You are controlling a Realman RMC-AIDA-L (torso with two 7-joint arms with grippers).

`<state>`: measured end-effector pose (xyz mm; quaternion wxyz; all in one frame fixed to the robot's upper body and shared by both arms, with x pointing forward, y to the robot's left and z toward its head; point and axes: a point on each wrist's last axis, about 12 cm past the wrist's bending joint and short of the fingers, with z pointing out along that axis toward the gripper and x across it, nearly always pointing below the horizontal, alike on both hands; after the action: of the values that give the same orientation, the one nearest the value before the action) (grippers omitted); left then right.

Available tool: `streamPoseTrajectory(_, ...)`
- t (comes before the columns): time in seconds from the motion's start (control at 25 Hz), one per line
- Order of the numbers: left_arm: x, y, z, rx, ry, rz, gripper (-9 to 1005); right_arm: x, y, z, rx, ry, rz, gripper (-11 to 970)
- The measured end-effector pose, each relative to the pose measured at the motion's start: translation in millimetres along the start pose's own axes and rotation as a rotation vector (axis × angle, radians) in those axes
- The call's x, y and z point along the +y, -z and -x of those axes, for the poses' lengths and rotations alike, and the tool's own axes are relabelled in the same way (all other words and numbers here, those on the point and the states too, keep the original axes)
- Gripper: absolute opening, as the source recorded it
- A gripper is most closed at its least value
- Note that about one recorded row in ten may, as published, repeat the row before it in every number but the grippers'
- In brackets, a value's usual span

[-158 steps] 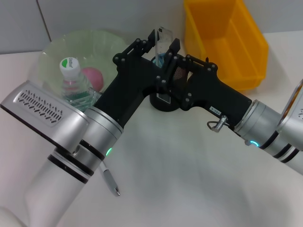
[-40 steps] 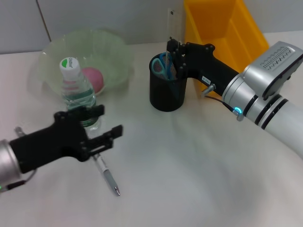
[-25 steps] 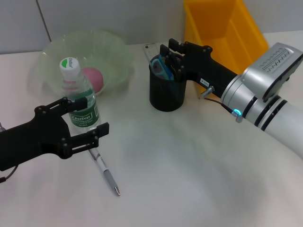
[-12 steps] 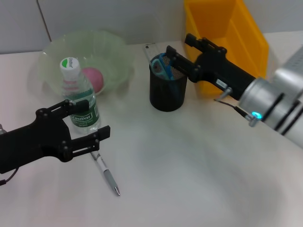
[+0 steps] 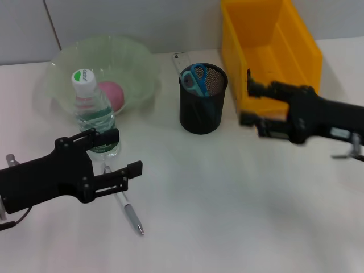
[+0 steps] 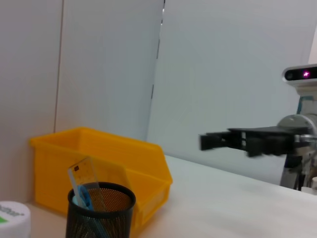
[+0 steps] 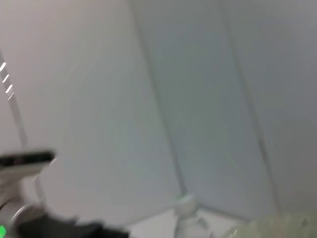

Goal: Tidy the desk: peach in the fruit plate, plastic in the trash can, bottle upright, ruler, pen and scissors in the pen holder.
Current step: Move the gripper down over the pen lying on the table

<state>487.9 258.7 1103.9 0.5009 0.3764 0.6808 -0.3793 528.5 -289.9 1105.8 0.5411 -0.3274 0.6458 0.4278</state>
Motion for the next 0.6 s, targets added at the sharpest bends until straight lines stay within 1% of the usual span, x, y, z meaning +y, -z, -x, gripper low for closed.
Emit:
streamPoseTrajectory(0.12, 1.2, 1.1, 0.2, -0.001, 0.010, -0.001, 824, 4.2, 11.0, 6.9, 0.125, 0.002, 0.050, 779)
streamPoseTrajectory(0.24, 3.2, 2.5, 0.3, 0.009, 0.020, 0.006, 825, 5.4, 16.4, 10.9, 0.237, 0.008, 0.074, 778)
streamPoseTrajectory(0.28, 4.1, 2.8, 0.2, 0.016, 0.026, 0.008, 825, 5.7, 18.5, 10.6, 0.296, 0.015, 0.081, 778)
streamPoseTrajectory(0.32, 4.1, 2.8, 0.2, 0.016, 0.026, 0.008, 825, 5.7, 18.5, 10.6, 0.296, 0.015, 0.081, 778)
streamPoseTrajectory(0.36, 4.6, 2.3, 0.1, 0.024, 0.029, 0.006, 825, 5.1, 19.7, 9.4, 0.336, 0.017, 0.083, 778)
streamPoseTrajectory(0.6, 6.3, 2.3, -0.8, 0.051, 0.045, 0.006, 825, 4.7, 23.2, 8.8, 0.372, 0.017, 0.090, 778)
